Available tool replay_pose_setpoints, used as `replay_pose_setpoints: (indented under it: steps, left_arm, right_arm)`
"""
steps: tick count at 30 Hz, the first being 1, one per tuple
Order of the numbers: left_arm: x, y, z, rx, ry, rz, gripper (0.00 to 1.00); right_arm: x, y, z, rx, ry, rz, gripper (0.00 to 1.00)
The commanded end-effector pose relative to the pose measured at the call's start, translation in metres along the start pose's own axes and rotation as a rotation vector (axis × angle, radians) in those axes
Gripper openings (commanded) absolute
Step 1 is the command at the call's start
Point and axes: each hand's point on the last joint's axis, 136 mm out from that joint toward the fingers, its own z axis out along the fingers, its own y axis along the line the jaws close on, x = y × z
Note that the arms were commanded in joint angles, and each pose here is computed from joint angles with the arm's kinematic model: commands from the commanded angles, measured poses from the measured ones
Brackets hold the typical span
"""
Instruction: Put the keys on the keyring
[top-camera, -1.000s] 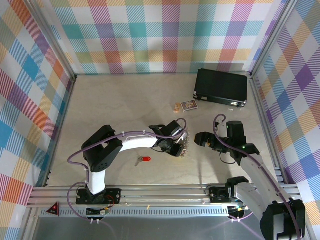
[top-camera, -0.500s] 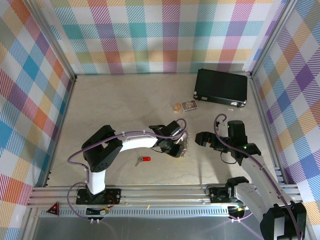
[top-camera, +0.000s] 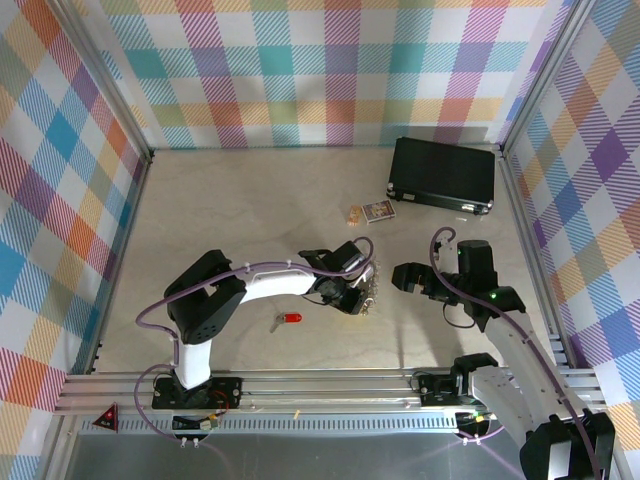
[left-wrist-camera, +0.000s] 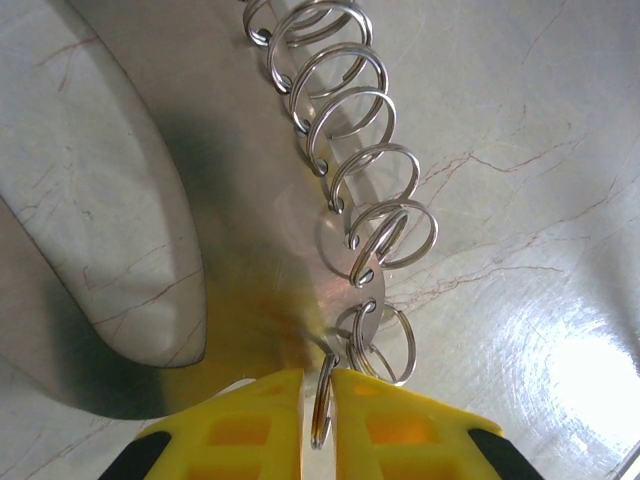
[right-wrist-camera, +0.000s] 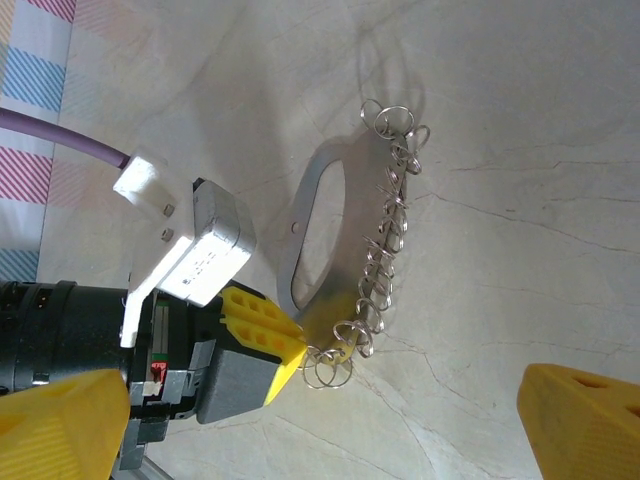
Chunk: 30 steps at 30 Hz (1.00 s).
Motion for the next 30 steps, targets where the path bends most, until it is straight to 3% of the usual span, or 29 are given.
replay_pose_setpoints:
  steps: [1, 7, 16, 30]
  left_arm:
    - [0.006, -0.004, 0.003, 0.000, 0.038, 0.007, 0.16]
    - [0.006, -0.005, 0.003, -0.001, 0.039, 0.008, 0.15]
    - [0.007, -0.007, -0.004, 0.008, 0.025, 0.015, 0.01]
    - [-0.009, -0.002, -0.077, -0.101, -0.171, 0.101, 0.00]
  right_arm:
    - [-0.007, 0.005, -0.009, 0.004, -0.027, -0.034, 0.99]
    - [-0.007, 0.004, -0.010, 0.006, -0.029, -0.031, 0.99]
    - [-0.004, 0.002, -0.010, 0.010, -0.029, -0.024, 0.99]
    - [-0.006, 0.020, -0.022, -0.051, -0.054, -0.024, 0.99]
